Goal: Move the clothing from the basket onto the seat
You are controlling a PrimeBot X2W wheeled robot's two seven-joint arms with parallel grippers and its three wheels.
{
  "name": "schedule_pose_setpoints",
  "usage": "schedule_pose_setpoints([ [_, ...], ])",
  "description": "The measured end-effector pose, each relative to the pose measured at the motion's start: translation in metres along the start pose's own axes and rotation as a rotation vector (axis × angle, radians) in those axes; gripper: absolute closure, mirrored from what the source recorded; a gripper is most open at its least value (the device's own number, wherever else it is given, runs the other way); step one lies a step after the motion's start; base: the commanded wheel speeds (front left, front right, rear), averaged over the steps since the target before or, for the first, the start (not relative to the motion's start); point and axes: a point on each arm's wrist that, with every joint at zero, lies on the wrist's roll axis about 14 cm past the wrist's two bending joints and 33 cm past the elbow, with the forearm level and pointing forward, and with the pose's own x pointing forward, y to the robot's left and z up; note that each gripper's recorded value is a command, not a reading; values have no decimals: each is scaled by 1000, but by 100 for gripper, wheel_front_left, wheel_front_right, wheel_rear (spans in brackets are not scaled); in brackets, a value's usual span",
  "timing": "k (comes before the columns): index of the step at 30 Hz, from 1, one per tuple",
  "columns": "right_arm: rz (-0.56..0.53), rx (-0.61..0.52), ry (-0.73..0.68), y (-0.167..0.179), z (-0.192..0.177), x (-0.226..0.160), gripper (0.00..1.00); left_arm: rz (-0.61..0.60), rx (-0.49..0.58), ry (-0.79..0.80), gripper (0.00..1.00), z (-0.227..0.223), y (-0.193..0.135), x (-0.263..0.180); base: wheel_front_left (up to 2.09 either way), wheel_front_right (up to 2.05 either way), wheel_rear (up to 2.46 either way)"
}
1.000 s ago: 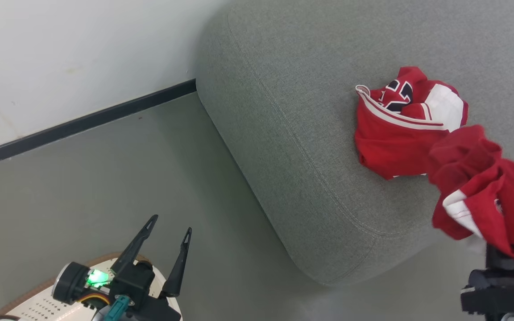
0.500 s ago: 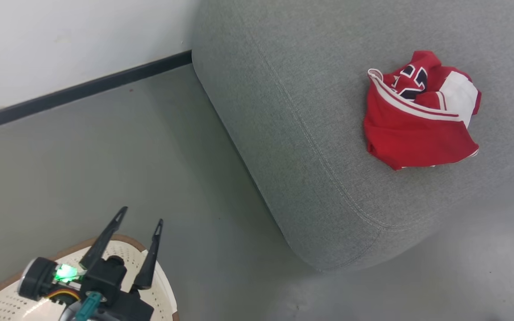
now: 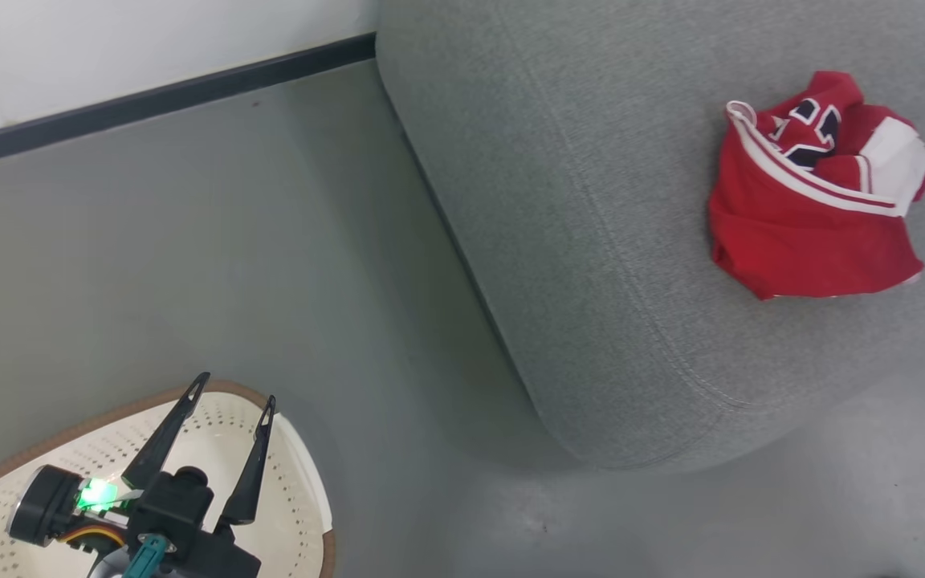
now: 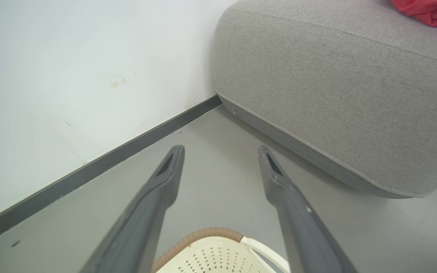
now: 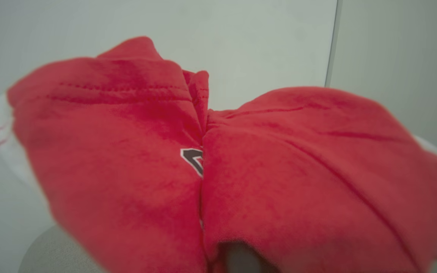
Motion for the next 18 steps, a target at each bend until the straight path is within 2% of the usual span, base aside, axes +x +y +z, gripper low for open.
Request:
schedule_pose_setpoints([
  [11,-6,13,151,22,-49,30,100,46,8,27,0,-14,22,-10,0,0,0],
  [18,26,-74,275,31,-85,27,100,61,10,42,0,-21,30,-14,0,0,0],
])
